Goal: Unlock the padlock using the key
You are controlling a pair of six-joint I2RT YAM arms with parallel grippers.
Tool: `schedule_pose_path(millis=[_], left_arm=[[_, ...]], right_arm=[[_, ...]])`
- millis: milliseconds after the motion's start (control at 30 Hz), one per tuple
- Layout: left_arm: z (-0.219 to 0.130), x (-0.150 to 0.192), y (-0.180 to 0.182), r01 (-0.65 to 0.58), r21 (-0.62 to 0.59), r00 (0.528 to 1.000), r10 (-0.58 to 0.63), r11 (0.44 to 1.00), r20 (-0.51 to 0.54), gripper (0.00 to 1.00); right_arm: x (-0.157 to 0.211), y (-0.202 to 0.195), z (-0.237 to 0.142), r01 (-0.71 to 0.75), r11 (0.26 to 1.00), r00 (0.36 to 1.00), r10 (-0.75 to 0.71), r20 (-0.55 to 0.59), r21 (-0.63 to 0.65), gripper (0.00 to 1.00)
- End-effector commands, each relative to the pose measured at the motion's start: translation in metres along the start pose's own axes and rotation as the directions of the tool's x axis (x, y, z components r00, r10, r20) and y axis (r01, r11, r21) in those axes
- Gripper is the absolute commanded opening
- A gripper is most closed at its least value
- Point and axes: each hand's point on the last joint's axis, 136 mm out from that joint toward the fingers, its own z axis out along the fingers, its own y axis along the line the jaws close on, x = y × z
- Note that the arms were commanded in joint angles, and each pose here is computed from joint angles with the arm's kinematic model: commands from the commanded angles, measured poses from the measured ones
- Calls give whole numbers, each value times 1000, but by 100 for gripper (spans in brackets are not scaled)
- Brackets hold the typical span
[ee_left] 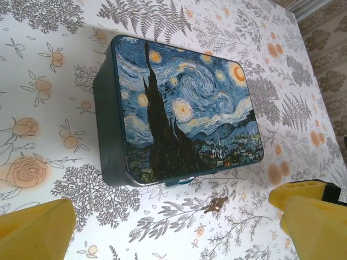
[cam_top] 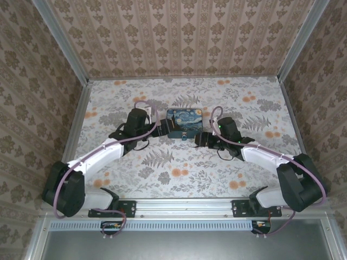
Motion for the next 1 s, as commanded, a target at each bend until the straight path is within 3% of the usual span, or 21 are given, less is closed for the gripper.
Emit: schedule_pose_path(millis=[0,433,967], left_arm=[[-7,7,7,-55,-47,998,55,997,-14,100],[0,16,5,-18,-21,1000,17,1000,-26,100],[9,23,1,-24,-18,999,23,1000,-47,100]], right_arm=[[22,-16,12,41,998,997,-37,-67,55,64],[29,-22,46,84,992,990,-72,-121,99,60],[7,-17,44,170,973,982,-155,-106,155,59]])
